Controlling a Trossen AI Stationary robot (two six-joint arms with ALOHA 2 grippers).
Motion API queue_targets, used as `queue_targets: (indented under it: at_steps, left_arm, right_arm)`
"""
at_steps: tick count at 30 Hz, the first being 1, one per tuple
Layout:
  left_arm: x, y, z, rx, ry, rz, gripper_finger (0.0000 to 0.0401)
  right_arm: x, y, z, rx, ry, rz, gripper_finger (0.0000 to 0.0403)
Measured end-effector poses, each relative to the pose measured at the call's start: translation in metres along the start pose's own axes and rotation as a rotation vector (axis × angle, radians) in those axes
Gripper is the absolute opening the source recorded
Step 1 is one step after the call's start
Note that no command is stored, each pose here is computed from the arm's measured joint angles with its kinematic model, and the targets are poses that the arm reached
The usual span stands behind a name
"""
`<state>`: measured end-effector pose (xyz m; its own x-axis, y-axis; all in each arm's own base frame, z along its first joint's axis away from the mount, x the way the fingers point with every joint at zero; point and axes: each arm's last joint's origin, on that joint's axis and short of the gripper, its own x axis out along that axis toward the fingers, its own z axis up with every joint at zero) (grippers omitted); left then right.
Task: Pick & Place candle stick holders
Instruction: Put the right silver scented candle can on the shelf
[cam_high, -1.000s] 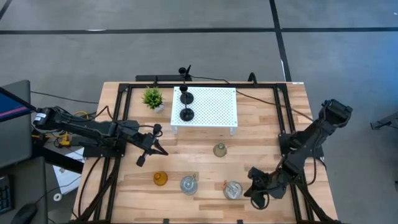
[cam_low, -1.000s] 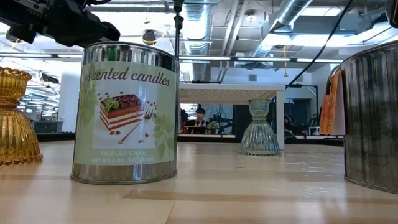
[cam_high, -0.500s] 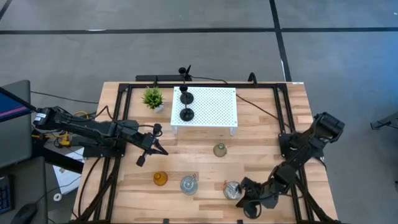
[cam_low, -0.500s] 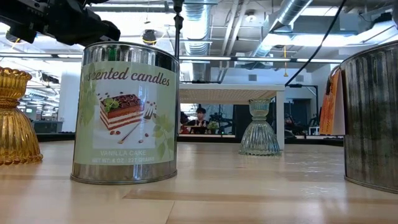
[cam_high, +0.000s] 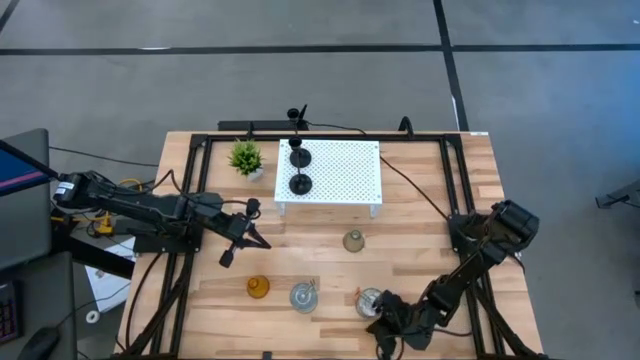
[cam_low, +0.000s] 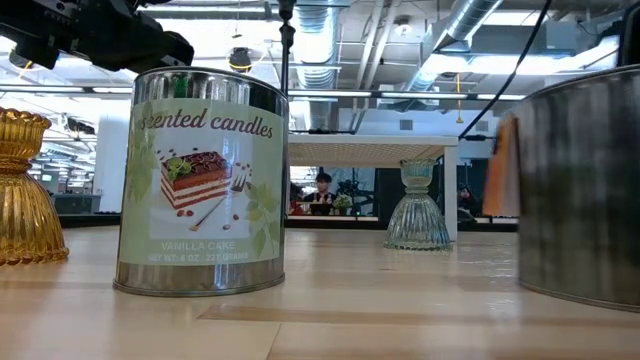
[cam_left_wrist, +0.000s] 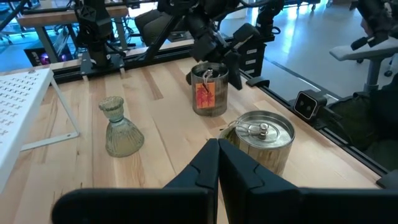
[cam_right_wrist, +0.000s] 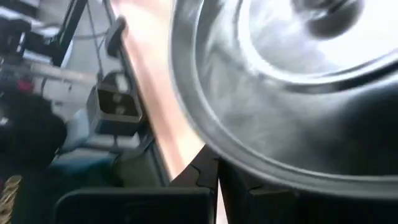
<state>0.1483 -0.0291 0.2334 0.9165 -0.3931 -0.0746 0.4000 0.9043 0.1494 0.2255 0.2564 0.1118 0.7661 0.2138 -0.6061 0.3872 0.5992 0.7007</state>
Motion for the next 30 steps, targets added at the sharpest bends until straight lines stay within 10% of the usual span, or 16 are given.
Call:
queue_targets:
  at_steps: [30]
  left_arm:
    - [0.0, 0.0, 0.001, 0.002, -0.006, 0.002, 0.0008]
  right_arm:
    - [-0.005, -0.018, 0.02, -0.255, -0.465, -0.243, 0.0]
